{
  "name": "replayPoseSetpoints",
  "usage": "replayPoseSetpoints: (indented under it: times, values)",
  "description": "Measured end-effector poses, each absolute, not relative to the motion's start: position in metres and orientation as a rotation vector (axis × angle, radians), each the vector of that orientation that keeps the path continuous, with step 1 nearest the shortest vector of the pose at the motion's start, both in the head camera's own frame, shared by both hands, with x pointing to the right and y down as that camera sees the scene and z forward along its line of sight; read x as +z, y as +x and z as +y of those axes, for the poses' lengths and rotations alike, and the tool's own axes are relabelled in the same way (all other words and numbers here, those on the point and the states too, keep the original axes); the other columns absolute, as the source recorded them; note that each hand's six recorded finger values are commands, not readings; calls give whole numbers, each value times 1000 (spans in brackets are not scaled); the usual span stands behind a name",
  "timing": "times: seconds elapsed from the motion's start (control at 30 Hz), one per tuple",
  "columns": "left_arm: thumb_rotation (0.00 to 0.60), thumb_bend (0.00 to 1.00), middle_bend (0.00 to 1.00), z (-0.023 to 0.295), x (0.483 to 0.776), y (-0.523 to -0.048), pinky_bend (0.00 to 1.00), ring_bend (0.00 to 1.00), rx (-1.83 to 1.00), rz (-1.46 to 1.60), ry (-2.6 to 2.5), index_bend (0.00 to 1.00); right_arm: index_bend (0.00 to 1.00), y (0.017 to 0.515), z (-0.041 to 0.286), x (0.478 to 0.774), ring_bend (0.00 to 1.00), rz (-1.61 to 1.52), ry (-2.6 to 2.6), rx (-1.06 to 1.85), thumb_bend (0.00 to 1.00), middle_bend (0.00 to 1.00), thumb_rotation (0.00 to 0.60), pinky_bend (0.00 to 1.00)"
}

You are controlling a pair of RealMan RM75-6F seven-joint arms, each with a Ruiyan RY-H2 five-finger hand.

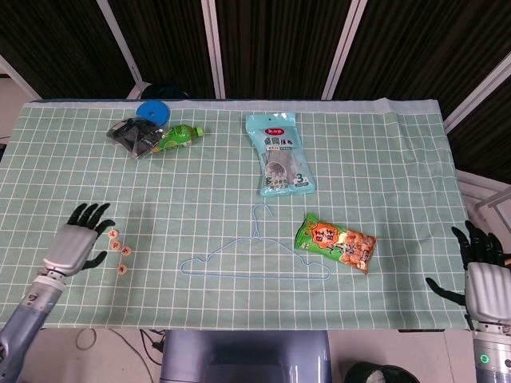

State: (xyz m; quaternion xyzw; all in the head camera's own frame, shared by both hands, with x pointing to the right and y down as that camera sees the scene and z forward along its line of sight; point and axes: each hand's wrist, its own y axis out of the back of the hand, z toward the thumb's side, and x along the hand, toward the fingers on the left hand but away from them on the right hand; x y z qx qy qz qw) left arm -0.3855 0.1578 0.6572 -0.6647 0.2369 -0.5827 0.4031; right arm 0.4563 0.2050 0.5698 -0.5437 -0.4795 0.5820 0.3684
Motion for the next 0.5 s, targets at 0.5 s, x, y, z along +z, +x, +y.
replayPoseSetpoints:
  times: [0.5]
  values:
    - [600,277,7,164,699,-359,19,0,-1498,499,-1704,375,104,459,205,569,55,-1247,-1383,1504,205,25,600,0]
